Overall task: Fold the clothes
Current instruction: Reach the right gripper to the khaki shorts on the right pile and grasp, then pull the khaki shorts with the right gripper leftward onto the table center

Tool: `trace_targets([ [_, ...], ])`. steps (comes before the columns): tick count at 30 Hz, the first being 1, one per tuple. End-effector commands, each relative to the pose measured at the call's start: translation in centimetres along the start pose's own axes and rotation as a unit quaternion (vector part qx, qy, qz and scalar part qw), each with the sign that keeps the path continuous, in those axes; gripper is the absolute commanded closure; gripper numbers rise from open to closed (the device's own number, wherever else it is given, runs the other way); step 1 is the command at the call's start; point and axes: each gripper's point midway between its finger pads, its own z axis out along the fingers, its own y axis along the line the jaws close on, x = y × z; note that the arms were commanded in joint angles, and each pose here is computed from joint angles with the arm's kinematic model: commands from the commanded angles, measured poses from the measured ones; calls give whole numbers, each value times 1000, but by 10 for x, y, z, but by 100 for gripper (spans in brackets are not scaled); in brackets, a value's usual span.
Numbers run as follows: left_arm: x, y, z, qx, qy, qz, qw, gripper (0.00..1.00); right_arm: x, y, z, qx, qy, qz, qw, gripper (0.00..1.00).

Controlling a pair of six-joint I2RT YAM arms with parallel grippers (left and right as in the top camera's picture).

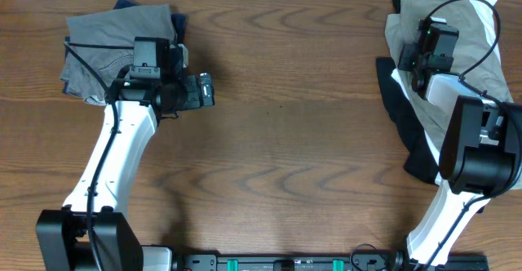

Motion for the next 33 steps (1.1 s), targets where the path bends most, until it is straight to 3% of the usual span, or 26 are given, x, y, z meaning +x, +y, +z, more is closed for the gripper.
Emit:
trace_targets([
  [1,-7,-1,-3,-4,-10,3,1000,4,-5,-7,2,7,-4,7,1000,99],
  [8,-11,-2,-4,-2,-17,5,1000,4,-41,25,-38,-73,-18,2,997,99],
  [19,-48,12,-42,-9,-79,-14,997,3,-107,125,-179,-215,-83,-52,972,99],
  [24,-57,30,-68,-22,-99,-37,994,3,-100,193,-218,-277,-91,-91,952,99],
  [33,-54,70,-93,-51,-113,-84,989,3,-51,302,-273,-377,-63,-139,913,99],
])
